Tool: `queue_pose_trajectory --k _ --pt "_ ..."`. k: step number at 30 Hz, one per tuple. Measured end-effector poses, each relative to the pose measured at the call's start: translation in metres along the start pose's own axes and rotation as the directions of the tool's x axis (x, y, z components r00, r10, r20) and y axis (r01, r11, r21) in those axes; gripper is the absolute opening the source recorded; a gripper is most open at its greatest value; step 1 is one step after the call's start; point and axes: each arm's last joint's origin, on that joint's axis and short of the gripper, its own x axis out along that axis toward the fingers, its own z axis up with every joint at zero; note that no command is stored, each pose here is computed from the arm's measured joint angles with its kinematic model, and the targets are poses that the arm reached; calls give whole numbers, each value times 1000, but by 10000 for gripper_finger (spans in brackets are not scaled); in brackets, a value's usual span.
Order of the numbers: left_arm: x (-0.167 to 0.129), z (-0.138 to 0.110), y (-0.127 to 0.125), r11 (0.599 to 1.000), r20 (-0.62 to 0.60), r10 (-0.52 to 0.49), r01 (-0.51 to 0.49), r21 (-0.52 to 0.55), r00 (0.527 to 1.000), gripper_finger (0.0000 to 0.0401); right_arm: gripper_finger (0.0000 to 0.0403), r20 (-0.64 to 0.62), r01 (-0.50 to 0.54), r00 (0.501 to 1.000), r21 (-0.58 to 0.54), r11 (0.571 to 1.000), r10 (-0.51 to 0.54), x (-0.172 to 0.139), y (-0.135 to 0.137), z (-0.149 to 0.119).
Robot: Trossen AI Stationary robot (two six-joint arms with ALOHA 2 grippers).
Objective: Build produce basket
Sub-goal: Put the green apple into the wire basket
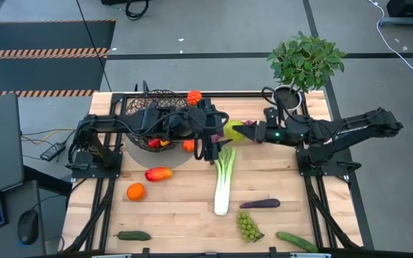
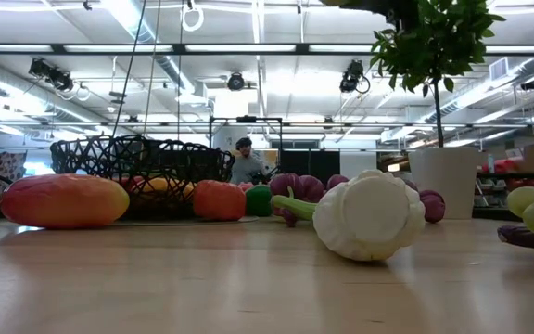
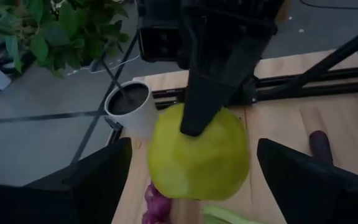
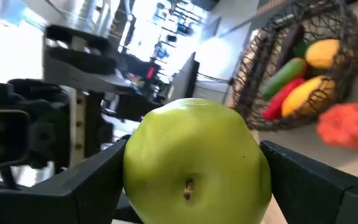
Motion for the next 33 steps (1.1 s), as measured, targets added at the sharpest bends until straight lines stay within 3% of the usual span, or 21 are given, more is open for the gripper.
queue_pose_trajectory --k 15,33 --pt "0 0 -1 999 -2 -5 5 -37 1000 356 356 -6 -130 991 38 991 130 12 8 -3" --pt "0 -3 -1 1000 -32 -7 7 -22 999 354 358 -9 -171 985 51 984 172 20 8 -7"
